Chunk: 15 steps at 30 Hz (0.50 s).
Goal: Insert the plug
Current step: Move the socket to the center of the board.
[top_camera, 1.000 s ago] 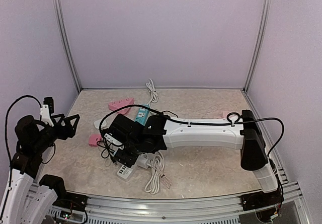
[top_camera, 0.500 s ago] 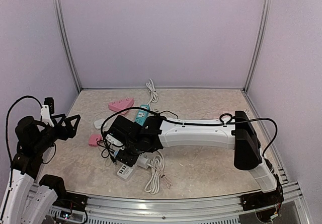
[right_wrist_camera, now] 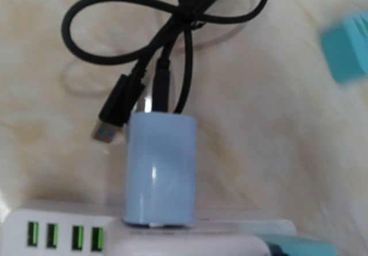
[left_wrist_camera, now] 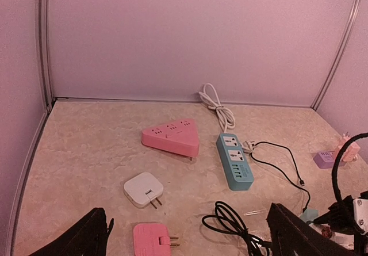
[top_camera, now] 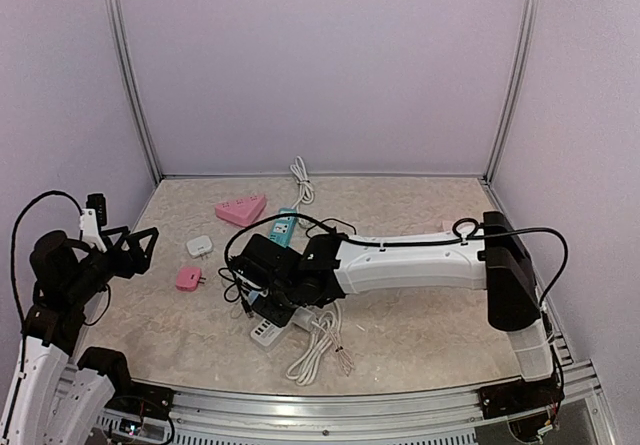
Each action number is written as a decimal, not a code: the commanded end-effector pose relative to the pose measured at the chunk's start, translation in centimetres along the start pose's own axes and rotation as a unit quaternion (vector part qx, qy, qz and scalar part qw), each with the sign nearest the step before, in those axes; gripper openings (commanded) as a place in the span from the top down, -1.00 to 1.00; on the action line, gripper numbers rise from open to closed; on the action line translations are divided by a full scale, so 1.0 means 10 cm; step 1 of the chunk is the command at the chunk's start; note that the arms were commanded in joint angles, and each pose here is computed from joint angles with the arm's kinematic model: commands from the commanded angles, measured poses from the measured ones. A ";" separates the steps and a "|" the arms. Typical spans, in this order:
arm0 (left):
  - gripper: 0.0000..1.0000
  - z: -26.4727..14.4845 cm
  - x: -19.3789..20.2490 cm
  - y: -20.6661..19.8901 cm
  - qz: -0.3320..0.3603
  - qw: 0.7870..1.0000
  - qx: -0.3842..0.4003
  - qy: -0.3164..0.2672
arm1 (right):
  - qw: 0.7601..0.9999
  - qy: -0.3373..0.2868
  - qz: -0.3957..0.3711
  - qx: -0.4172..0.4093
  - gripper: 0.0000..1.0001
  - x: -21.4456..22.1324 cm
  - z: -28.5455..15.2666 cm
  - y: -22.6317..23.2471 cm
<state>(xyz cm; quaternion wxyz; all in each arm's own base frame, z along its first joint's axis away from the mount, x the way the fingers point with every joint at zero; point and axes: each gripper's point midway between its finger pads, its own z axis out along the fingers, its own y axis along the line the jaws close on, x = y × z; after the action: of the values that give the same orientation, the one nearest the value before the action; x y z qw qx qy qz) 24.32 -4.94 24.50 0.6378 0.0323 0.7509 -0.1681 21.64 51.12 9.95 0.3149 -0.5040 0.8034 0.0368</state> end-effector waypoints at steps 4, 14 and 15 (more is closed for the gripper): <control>-0.86 0.01 0.02 0.01 0.000 1.000 0.001 -0.002 | 0.994 0.067 0.052 0.076 -0.17 0.66 -0.07 -0.54; -0.86 0.01 0.01 0.01 0.001 1.000 0.002 -0.003 | 0.972 0.107 0.138 0.160 -0.18 1.42 -0.35 -1.10; -0.85 0.01 0.01 0.01 0.002 1.000 0.003 -0.003 | 0.970 0.108 0.146 0.165 -0.19 1.48 -0.39 -1.13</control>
<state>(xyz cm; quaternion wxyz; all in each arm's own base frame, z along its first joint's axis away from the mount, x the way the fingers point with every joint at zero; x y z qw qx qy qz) 24.36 -4.86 24.42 0.6377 0.0312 0.7513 -0.1671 24.54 39.21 9.97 0.3323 -0.3699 0.8671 -0.0301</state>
